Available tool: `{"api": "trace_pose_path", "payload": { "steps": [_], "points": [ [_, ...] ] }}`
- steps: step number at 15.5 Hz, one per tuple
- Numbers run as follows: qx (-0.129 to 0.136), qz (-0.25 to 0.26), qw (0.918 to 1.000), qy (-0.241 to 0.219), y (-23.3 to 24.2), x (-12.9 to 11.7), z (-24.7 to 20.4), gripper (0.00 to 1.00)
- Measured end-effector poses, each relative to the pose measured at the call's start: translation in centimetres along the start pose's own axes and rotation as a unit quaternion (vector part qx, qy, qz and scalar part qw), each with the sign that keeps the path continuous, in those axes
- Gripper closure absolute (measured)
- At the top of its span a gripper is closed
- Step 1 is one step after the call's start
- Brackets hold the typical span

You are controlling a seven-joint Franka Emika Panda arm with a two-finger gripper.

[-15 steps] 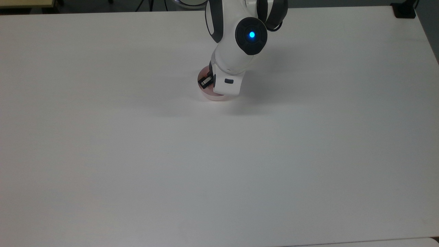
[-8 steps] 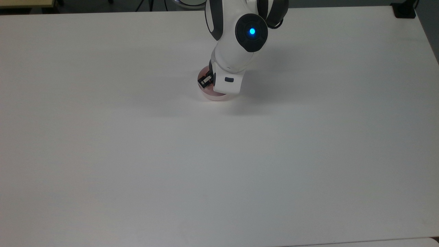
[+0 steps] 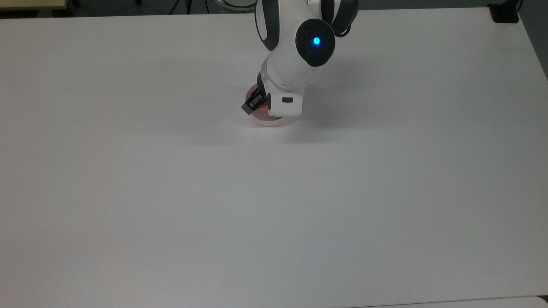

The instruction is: Pick up strawberry from bowl

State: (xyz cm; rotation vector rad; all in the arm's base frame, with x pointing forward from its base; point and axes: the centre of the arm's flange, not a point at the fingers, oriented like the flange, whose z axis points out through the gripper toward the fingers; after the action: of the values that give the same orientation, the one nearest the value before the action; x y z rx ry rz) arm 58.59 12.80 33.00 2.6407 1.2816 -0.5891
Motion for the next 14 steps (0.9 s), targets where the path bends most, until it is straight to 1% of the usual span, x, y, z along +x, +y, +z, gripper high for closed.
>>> {"api": "trace_pose_path", "payload": {
  "steps": [5,8,9,11,12,13,14],
  "points": [
    [0.001,-0.007,1.0,-0.005,-0.1,0.0,0.6,0.22],
    [-0.002,-0.01,1.0,0.0,-0.2,0.2,1.3,0.24],
    [-0.002,-0.01,0.9999,0.0,-0.2,0.2,1.5,0.27],
    [-0.002,-0.008,1.0,0.0,-0.3,0.2,1.6,0.28],
    [-0.002,-0.005,1.0,0.0,-0.3,0.2,1.6,0.37],
    [-0.002,-0.002,1.0,-0.001,-0.4,0.3,1.7,0.41],
    [-0.001,-0.001,1.0,-0.002,-0.4,0.3,1.8,0.41]
  ]
}}
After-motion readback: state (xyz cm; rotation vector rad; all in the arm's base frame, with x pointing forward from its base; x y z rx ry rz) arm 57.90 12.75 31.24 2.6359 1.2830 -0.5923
